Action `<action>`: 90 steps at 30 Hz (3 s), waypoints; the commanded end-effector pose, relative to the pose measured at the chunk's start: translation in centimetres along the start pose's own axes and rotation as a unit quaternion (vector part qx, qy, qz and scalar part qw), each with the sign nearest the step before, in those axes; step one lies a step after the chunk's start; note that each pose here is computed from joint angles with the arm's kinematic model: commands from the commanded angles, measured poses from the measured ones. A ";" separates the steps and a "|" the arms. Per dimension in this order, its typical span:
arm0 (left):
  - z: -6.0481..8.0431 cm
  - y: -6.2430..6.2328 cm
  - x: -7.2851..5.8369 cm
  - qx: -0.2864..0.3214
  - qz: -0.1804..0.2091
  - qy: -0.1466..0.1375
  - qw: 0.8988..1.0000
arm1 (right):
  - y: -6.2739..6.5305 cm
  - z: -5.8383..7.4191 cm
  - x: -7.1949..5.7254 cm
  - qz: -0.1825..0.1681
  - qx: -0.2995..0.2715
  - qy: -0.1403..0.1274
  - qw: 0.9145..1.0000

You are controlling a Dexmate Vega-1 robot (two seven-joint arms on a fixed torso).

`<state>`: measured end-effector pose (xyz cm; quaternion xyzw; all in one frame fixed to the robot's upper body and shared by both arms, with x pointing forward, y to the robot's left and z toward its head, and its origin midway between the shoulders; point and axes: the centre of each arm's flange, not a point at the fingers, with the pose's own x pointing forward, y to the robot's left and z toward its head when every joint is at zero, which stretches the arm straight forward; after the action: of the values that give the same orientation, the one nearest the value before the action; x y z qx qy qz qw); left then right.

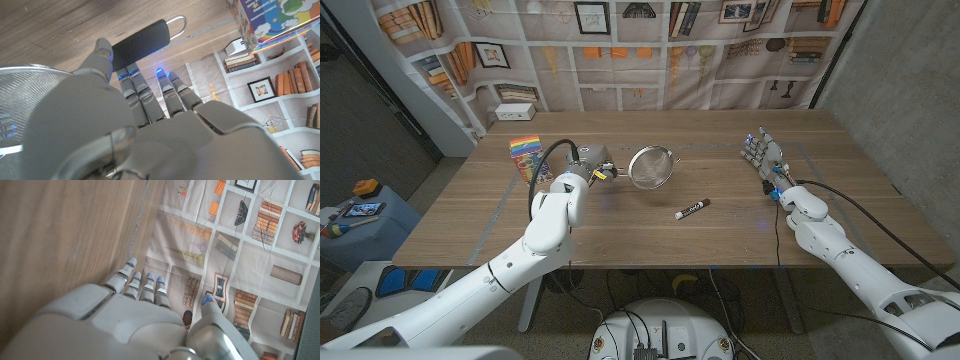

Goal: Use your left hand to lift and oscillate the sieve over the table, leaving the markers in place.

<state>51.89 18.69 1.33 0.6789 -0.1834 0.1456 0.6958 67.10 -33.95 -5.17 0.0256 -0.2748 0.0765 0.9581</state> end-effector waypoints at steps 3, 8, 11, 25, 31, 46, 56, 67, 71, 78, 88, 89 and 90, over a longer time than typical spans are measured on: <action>0.2 0.4 0.1 -0.046 0.034 -0.015 0.998 | -0.3 0.1 -0.4 -0.004 -0.001 0.003 1.000; 0.2 0.3 0.2 -0.054 0.039 -0.023 0.997 | -0.4 0.1 -0.5 -0.005 -0.001 0.003 1.000; 0.3 0.2 0.2 -0.055 0.053 -0.030 0.997 | -0.5 0.1 -0.6 -0.006 -0.001 0.003 1.000; 0.5 0.2 0.9 -0.044 0.040 -0.031 0.998 | -0.6 -0.1 -0.6 -0.010 0.002 0.003 1.000; 0.6 0.2 1.1 -0.026 0.016 -0.028 0.999 | -0.6 -0.1 -0.5 -0.008 0.003 0.003 1.000; 0.7 -0.5 1.1 0.011 -0.045 -0.018 0.999 | -0.5 -0.3 -0.3 -0.007 0.005 0.003 1.000; 0.2 -1.5 0.8 0.032 -0.080 -0.008 0.996 | -0.5 -0.4 -0.3 -0.006 0.005 0.006 1.000; 0.2 -1.6 1.1 0.064 -0.111 0.012 0.992 | -0.5 -0.7 -0.2 -0.004 0.007 0.008 1.000; 0.2 -1.7 1.3 0.070 -0.125 0.019 0.990 | -0.5 -0.7 -0.2 -0.005 0.007 0.009 1.000; 0.2 -1.7 1.7 0.076 -0.144 0.033 0.986 | -0.5 -0.8 -0.3 -0.007 0.008 0.009 1.000; 0.3 -1.6 2.0 0.080 -0.151 0.037 0.985 | -0.5 -1.0 -0.4 -0.008 0.010 0.009 1.000; 0.3 -1.6 1.9 0.080 -0.149 0.038 0.985 | -0.5 -1.0 -0.4 -0.008 0.011 0.009 1.000; 0.3 -1.6 1.9 0.079 -0.146 0.036 0.985 | -0.5 -1.0 -0.4 -0.009 0.011 0.009 1.000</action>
<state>54.13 18.23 0.56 0.7440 -0.0545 0.0788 0.6613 67.37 -34.36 -6.01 0.0354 -0.2653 0.0726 0.9608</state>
